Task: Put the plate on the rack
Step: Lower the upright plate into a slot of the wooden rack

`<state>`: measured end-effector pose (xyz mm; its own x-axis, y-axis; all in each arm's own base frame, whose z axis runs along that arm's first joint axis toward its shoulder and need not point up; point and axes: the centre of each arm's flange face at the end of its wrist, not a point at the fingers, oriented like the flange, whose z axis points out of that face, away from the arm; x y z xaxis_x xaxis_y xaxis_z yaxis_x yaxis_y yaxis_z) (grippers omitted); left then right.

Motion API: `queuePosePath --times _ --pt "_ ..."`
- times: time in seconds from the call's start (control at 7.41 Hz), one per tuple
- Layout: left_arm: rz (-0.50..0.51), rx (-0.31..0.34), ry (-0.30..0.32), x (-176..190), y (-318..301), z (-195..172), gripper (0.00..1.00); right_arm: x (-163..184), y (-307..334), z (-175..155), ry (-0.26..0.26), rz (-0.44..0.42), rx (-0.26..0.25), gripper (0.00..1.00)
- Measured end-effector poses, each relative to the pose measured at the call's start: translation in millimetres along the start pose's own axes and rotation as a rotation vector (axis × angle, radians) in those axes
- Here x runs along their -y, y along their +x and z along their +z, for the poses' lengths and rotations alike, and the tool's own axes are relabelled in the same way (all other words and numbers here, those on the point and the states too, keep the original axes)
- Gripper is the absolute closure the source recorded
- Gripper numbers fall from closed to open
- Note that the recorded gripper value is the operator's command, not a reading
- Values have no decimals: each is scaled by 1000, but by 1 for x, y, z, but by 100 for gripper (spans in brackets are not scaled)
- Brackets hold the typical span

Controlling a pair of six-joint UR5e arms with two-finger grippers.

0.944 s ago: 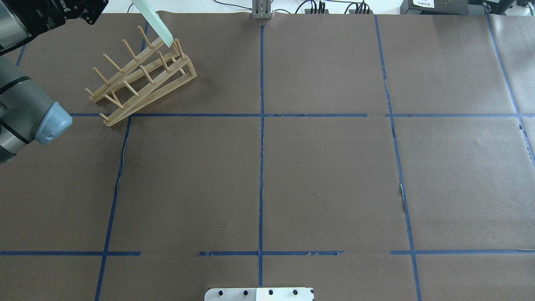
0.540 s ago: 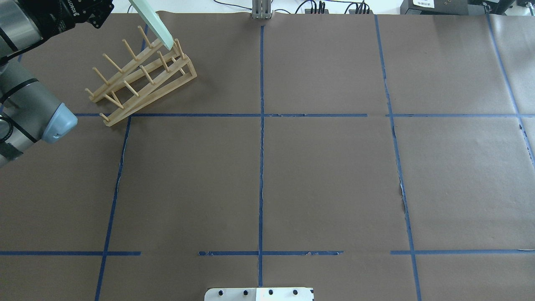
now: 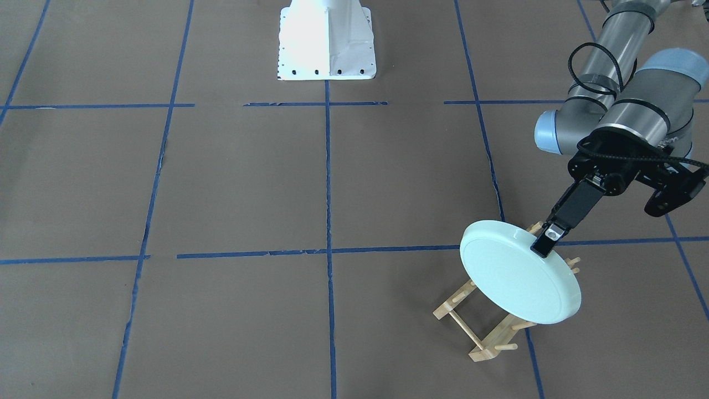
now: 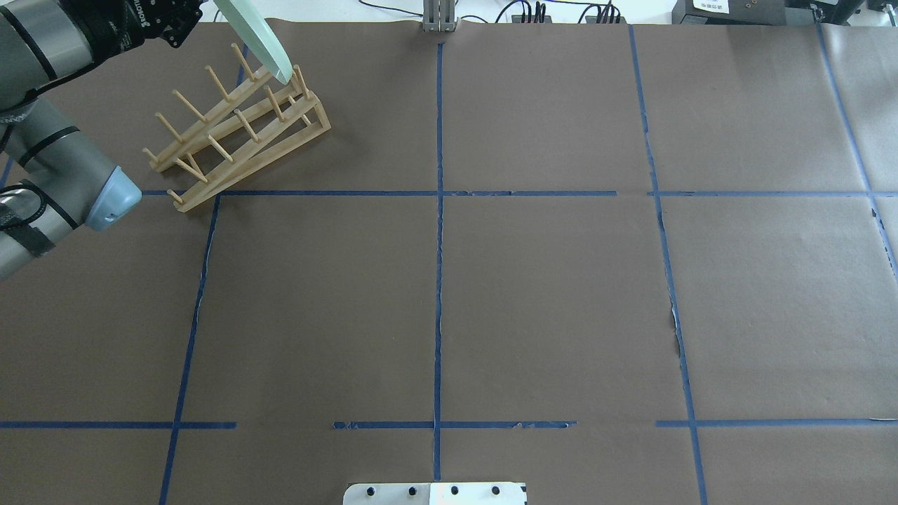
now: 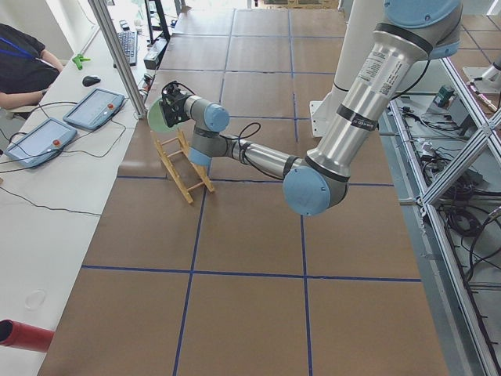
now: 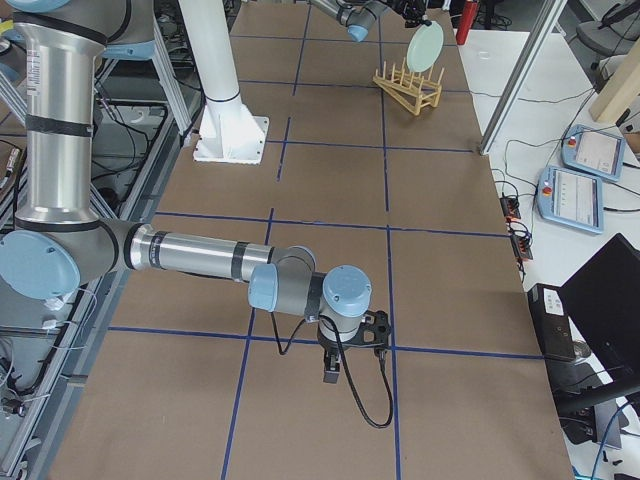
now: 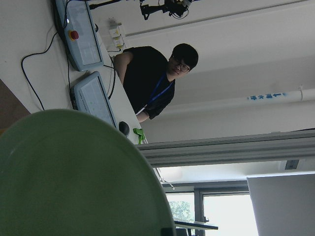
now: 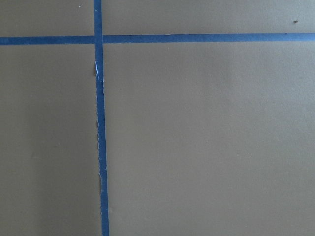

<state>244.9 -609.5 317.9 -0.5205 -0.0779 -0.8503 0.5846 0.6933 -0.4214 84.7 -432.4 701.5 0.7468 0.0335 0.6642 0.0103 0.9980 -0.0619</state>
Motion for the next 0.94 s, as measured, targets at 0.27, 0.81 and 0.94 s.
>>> queuePosePath --times 0.27,0.81,0.94 --pt "-2 8 14 5 -4 7 100 0 0 0 0 -1 0 0" --pt "-5 27 30 11 -12 20 100 0 0 0 0 0 0 0" --pt "-7 35 34 13 -15 21 100 0 0 0 0 -1 0 0"
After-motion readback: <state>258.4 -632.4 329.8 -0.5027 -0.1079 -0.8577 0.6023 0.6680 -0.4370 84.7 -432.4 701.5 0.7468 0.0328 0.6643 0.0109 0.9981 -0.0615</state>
